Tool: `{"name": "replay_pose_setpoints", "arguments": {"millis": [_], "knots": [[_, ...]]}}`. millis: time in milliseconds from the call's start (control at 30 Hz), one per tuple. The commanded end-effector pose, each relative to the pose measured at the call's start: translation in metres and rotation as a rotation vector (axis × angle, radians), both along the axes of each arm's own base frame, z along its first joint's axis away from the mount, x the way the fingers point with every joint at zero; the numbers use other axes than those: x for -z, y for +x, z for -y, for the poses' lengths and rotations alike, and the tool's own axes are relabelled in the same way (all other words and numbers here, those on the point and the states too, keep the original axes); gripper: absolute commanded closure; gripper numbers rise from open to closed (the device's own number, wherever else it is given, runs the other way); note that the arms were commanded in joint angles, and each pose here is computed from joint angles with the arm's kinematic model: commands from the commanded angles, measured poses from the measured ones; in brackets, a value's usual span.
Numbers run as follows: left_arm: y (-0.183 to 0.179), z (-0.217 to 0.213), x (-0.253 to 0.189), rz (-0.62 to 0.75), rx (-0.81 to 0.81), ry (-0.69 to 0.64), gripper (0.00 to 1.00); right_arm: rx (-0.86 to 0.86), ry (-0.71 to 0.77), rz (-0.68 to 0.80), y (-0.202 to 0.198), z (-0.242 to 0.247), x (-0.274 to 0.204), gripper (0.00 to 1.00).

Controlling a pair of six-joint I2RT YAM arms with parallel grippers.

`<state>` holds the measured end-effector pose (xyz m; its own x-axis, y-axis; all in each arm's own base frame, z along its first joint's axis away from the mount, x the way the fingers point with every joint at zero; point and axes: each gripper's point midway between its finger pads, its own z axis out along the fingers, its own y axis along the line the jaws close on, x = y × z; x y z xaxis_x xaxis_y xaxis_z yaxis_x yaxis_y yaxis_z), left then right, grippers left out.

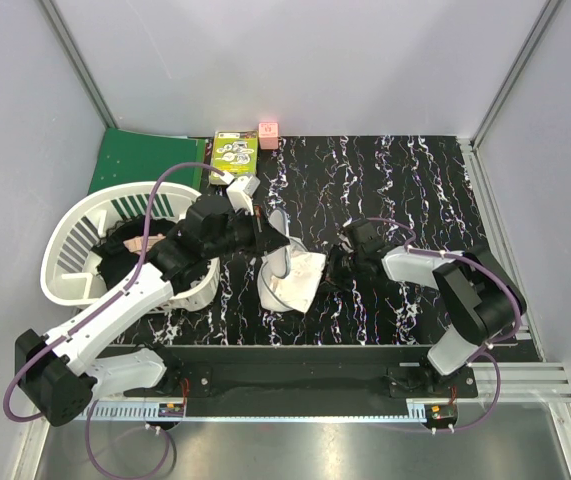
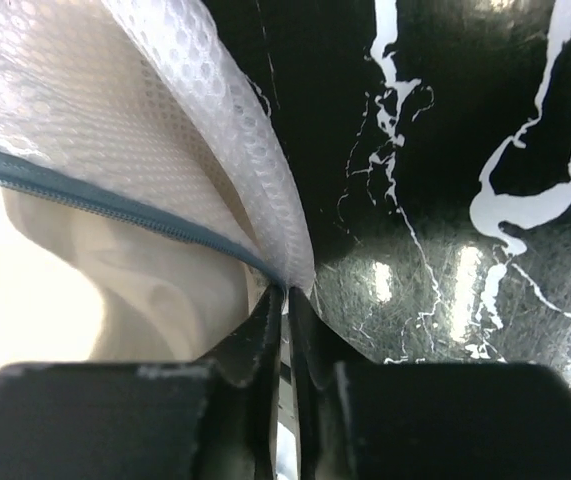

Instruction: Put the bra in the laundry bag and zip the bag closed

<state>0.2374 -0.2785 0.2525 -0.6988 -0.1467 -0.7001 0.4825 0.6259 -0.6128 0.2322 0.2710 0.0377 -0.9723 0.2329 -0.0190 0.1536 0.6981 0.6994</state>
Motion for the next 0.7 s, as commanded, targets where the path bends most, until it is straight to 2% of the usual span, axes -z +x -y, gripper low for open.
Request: {"name": "replay_pose_setpoints", "arguments": {"millis": [0,33,67,233,300,400,433,467,533,567,667], "knots": [[0.000,-0.001,-0.013,0.033,0.000,-0.029,1.00,0.001,0.024,0.069,0.016,-0.011,-0.014,0.91],[0.000,-0.003,-0.013,0.035,-0.005,-0.031,1.00,0.003,0.021,0.071,0.017,-0.011,-0.014,0.93],[0.000,-0.003,-0.014,0.037,-0.006,-0.030,1.00,0.006,0.019,0.078,0.018,-0.011,-0.015,1.00],[0.005,-0.017,-0.007,0.017,-0.068,0.026,1.00,0.008,-0.022,0.074,0.011,-0.001,-0.020,1.00],[0.005,-0.030,0.000,-0.042,-0.116,0.097,0.89,0.006,-0.033,0.091,0.008,0.003,-0.031,1.00],[0.005,-0.044,0.006,-0.073,-0.147,0.197,0.80,0.002,-0.052,0.092,-0.002,0.012,-0.040,1.00],[0.008,-0.049,0.004,-0.067,-0.174,0.213,0.68,0.004,-0.054,0.091,-0.004,0.013,-0.041,1.00],[0.006,-0.053,-0.005,-0.060,-0.184,0.213,0.61,0.004,-0.054,0.091,-0.005,0.014,-0.042,1.00],[0.008,-0.063,-0.020,-0.009,-0.234,0.226,0.56,0.006,-0.051,0.104,-0.004,0.014,-0.046,1.00],[0.009,-0.064,-0.028,0.015,-0.251,0.229,0.49,0.002,-0.050,0.107,-0.004,0.013,-0.048,1.00],[0.010,-0.057,-0.053,0.056,-0.237,0.198,0.48,0.001,-0.053,0.113,-0.002,0.013,-0.050,1.00]]}}
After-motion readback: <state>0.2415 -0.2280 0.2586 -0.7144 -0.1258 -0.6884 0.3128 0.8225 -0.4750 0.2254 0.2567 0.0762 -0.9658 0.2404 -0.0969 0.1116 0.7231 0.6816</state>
